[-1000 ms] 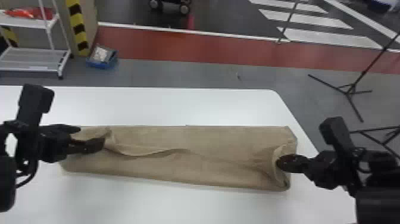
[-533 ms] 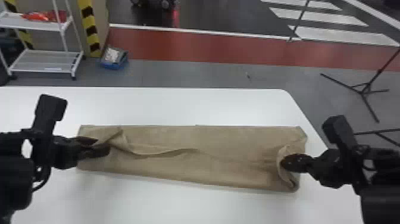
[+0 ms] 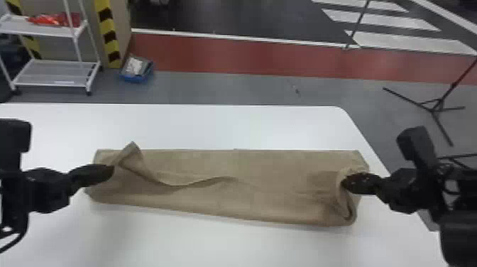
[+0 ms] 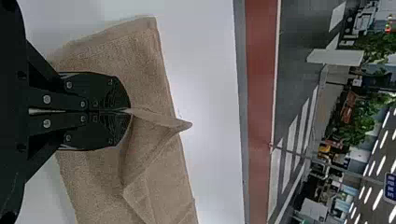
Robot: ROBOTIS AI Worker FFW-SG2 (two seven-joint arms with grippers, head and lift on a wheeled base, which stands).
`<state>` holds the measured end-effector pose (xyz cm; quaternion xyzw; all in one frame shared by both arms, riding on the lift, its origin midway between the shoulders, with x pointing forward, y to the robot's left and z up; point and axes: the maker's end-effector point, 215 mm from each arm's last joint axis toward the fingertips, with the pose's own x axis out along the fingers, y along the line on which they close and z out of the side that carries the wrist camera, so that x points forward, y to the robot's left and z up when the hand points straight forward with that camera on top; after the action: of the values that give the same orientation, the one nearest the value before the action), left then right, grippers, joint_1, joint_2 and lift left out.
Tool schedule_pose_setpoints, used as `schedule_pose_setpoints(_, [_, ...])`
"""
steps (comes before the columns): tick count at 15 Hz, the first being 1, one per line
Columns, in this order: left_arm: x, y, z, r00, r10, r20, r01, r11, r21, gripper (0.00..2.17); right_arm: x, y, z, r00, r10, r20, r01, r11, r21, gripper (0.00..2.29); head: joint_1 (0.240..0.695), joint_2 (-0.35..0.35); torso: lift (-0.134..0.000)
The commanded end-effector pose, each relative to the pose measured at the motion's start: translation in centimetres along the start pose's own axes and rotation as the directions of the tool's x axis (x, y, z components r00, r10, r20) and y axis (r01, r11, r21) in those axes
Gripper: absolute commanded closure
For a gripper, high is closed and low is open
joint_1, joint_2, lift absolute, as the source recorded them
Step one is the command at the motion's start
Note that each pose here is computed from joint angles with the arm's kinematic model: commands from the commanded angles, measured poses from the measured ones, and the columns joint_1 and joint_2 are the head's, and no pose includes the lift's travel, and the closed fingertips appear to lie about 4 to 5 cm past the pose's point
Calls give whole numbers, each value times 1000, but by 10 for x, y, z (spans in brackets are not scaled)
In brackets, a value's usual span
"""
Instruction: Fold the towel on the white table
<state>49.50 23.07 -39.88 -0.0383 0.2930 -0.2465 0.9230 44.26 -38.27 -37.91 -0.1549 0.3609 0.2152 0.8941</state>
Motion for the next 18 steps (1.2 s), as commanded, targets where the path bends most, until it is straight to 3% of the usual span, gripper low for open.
schedule_pose_setpoints(1, [0, 7, -2, 1000, 14, 0, -14, 1000, -15, 1497, -1, -18, 11, 1000, -22, 16, 21, 999, 45, 2250, 695, -180, -126])
schedule_pose_setpoints(5, [7, 24, -6, 998, 62, -17, -63, 997, -37, 1497, 5, -39, 15, 999, -48, 9, 48, 995, 86, 2250, 695, -180, -126])
schedule_pose_setpoints(12, [0, 59, -14, 991, 130, -13, -131, 986, -101, 1497, -8, -86, -3, 992, -126, -14, 126, 974, 187, 2250, 695, -187, -126])
schedule_pose_setpoints(16, [-15, 72, -9, 991, 131, 41, -122, 979, -165, 1497, -14, -101, -2, 989, -151, -10, 149, 964, 219, 2250, 695, -196, -126])
schedule_pose_setpoints(18, [-23, 74, 2, 986, 120, 117, -99, 981, -169, 1497, -17, -105, -1, 988, -155, 3, 150, 961, 232, 2250, 695, -195, -126])
